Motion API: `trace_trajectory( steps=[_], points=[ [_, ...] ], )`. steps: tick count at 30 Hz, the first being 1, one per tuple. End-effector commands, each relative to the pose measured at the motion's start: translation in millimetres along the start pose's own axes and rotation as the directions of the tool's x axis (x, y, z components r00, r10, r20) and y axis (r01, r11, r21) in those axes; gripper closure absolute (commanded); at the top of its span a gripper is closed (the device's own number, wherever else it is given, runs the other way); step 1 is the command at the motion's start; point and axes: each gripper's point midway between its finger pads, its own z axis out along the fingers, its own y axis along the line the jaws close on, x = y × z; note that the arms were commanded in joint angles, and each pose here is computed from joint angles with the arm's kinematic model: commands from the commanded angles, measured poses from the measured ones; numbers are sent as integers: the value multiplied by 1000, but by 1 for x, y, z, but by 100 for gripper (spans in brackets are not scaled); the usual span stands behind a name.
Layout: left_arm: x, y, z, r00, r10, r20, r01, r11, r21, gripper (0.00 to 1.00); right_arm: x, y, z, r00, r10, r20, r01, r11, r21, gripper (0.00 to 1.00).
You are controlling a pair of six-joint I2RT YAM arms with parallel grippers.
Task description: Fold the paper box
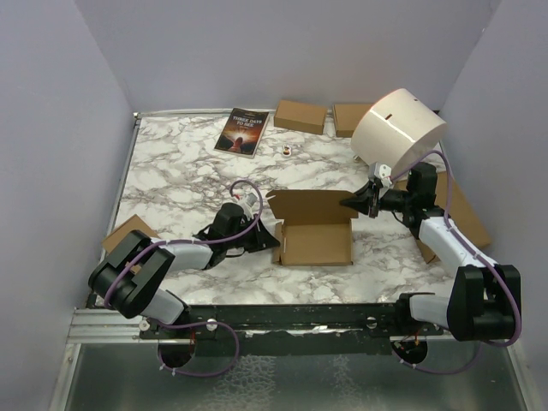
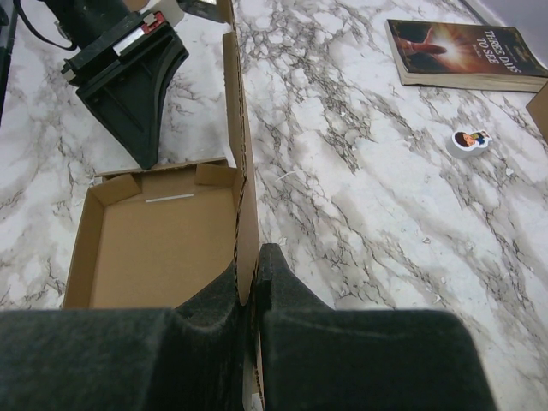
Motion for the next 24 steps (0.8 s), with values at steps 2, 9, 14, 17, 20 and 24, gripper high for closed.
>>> trace_trajectory(
  steps=[2, 9, 14, 17, 20, 24],
  points=[
    [4, 11, -3, 998, 51, -21, -52, 997, -51, 97, 9, 3, 1, 999, 41, -21, -41, 999, -1, 99],
    [5, 10, -5, 998, 59, -28, -61, 997, -38, 93, 9, 3, 1, 999, 40, -20, -40, 999, -2, 99],
    [0, 12, -11, 999, 36, -4, -36, 999, -24, 85, 8, 3, 2, 999, 39, -19, -39, 999, -3, 99],
    [-2, 15, -15, 999, 31, 13, -31, 999, -29, 80, 8, 3, 1, 999, 38, -18, -38, 999, -4, 99],
    [-2, 18, -18, 999, 31, 15, -30, 999, -37, 78, 8, 3, 2, 999, 40, -18, -40, 999, -7, 99],
    [4, 24, -20, 1000, 20, 1, -20, 999, -32, 78, 9, 3, 2, 999, 40, -18, -40, 999, -6, 99]
  ],
)
